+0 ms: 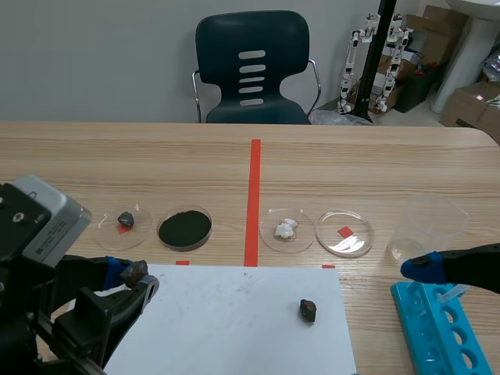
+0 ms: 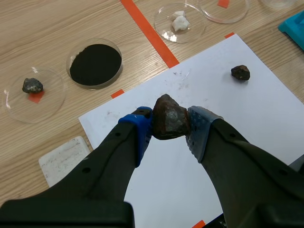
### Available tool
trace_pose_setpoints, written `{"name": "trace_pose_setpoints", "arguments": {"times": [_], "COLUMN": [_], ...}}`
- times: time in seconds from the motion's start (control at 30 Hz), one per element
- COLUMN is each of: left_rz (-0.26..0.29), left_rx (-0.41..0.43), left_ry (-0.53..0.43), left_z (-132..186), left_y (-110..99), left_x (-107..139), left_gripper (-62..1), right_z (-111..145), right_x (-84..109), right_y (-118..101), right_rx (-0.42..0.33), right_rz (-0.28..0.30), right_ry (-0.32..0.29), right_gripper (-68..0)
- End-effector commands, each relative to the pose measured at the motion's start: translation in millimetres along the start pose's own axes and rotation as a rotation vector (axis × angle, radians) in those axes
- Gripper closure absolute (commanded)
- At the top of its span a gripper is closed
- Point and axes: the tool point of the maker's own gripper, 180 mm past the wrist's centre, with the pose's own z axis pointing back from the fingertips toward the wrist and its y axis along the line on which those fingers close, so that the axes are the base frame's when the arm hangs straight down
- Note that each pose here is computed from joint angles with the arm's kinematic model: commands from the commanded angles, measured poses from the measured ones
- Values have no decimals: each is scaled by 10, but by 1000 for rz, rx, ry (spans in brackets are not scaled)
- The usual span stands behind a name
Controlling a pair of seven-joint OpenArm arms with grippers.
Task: Put the middle mineral back
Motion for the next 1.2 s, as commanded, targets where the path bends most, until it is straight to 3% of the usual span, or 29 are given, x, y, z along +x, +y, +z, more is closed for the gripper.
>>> {"name": "trace_pose_setpoints", "arguments": {"times": [0.0, 0.57, 0.67, 0.83, 1.17], "left_rz": [2, -21, -1, 79, 31], "left_rx": [-2, 11, 10, -25, -118], "left_ry": [-35, -71, -94, -136, -104], "left_z": [5, -62, -96, -154, -465], "left_y": [-14, 72, 107, 82, -141], "left_x": [99, 242, 331, 484, 692], "left_gripper": [-130, -130, -130, -130, -130], "right_z": [0, 0, 0, 0, 0], "right_x": [46, 46, 46, 46, 46], "right_y": [-6, -6, -6, -6, -6], "right_rx": [6, 6, 6, 6, 6], "right_rz": [3, 3, 3, 3, 3], "right_ry": [-17, -17, -17, -17, -17], "right_gripper": [-679, -679, -679, -679, -679]}}
